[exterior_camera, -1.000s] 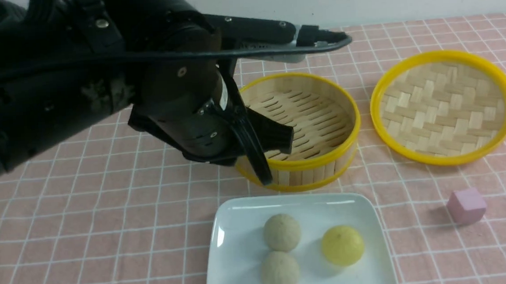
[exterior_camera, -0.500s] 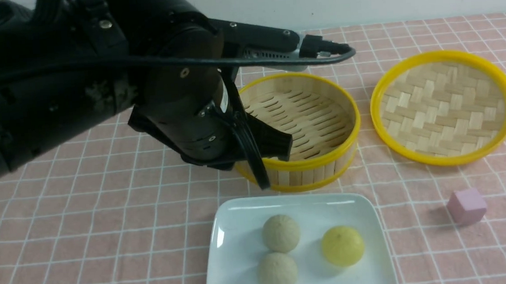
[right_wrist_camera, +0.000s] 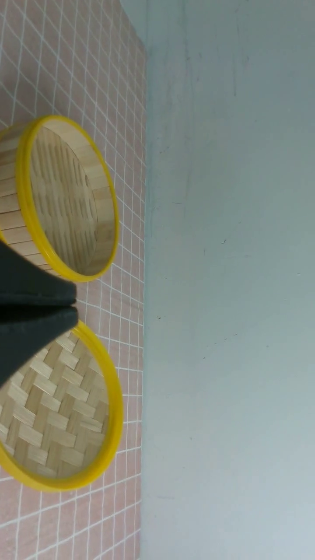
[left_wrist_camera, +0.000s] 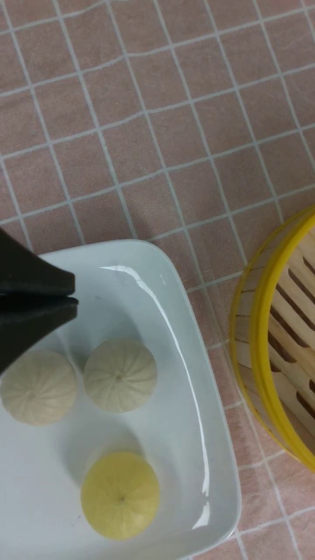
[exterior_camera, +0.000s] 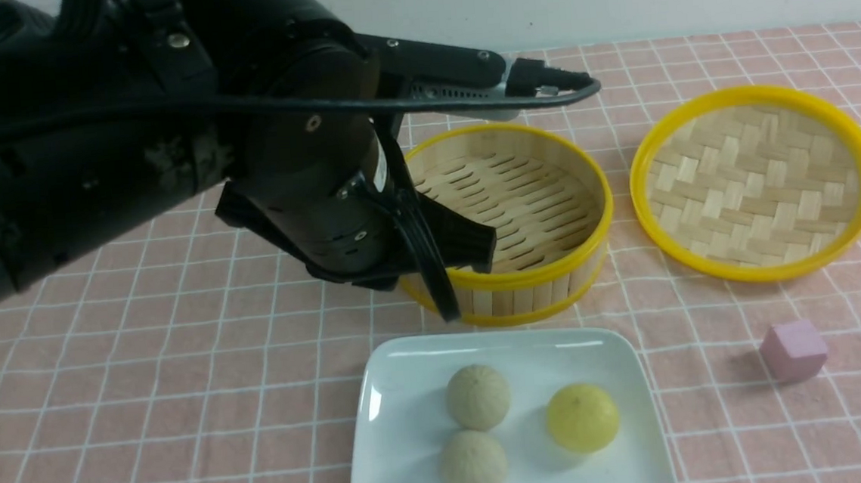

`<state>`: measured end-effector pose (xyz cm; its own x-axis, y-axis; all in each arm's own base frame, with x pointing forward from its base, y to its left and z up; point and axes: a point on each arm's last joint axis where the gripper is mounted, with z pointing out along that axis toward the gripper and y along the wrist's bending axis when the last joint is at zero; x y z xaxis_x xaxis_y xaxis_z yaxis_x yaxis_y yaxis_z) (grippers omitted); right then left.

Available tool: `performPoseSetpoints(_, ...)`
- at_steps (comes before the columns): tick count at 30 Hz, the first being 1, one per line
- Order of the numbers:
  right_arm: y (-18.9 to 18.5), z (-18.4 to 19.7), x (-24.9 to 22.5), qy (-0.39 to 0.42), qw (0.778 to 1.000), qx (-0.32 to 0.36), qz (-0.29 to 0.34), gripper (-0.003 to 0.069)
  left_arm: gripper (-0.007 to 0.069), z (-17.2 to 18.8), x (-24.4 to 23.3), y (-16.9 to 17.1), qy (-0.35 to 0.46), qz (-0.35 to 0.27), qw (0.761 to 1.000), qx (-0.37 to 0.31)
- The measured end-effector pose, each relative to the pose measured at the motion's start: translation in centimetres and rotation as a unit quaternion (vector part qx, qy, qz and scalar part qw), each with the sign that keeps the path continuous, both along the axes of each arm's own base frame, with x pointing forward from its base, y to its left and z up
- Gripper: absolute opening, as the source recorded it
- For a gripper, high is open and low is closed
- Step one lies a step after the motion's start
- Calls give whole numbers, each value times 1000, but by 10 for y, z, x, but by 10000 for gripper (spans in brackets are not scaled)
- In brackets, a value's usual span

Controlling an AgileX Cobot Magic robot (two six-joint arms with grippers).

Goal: Put the steamed buns into the plate on the pink tablecloth.

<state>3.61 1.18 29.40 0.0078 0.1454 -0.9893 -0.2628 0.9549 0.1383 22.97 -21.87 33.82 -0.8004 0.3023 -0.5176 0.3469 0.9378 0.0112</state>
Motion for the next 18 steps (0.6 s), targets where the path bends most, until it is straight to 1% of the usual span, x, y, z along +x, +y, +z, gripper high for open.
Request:
performPoseSetpoints(14, 0, -2, 1, 2, 1000, 0, 0, 1, 16, 1, 1, -2, -9, -1, 1000, -14)
performPoseSetpoints(16, 0, -8, 2, 5, 1000, -1, -3, 3, 18, 1, 1, -2, -10, -1, 1000, -13)
performPoseSetpoints(18, 0, -23, 4, 16, 1000, -7, -13, 4, 20, 1, 1, -2, -10, -1, 1000, -13)
